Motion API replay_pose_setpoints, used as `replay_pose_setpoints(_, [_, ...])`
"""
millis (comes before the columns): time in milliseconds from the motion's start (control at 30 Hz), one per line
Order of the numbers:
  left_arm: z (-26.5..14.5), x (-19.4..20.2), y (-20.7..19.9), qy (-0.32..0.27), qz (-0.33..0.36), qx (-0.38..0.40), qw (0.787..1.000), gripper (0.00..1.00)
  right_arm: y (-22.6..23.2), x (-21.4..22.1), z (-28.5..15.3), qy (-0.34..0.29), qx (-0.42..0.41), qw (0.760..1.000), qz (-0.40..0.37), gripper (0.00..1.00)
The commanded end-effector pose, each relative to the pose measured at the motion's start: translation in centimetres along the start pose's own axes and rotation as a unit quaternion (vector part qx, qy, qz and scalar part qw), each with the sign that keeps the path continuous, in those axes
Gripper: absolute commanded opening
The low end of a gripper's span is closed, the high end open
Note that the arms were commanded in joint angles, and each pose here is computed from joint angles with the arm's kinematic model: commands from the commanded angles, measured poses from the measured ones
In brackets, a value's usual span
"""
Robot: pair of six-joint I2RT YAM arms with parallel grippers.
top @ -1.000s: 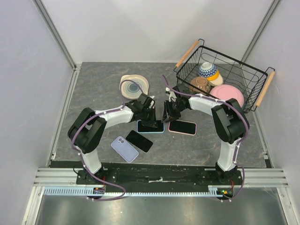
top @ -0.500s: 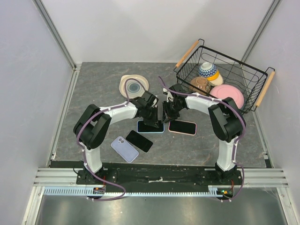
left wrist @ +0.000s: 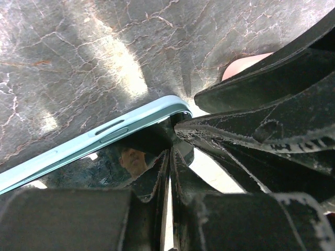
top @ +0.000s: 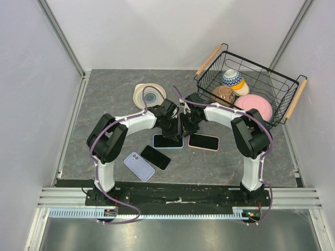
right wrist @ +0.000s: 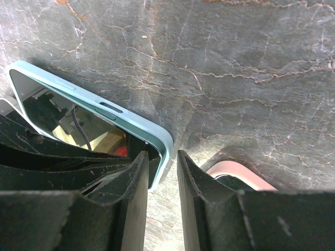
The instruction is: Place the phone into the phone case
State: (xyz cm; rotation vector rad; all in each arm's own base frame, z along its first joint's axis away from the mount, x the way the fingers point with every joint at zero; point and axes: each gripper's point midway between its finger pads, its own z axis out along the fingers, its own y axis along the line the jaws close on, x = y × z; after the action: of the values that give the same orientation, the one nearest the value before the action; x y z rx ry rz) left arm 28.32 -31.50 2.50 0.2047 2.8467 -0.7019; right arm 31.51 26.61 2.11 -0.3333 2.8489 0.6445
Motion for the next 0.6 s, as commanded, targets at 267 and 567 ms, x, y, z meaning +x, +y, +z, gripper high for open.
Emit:
replay_pose_setpoints(267, [3.4, 3.5, 6.2, 0.070, -0.036, -0.112, 0.991, 0.12, -6.9, 2.7, 3.9, 0.037, 0.151, 0.988, 0.000, 0.34])
replay_pose_setpoints(567, [2.7, 3.1, 7.1, 0.064, -0.056, -0.120, 0.989, 0.12, -7.2, 3.1, 4.7, 0.035, 0.149, 0.988, 0.012, 0.28])
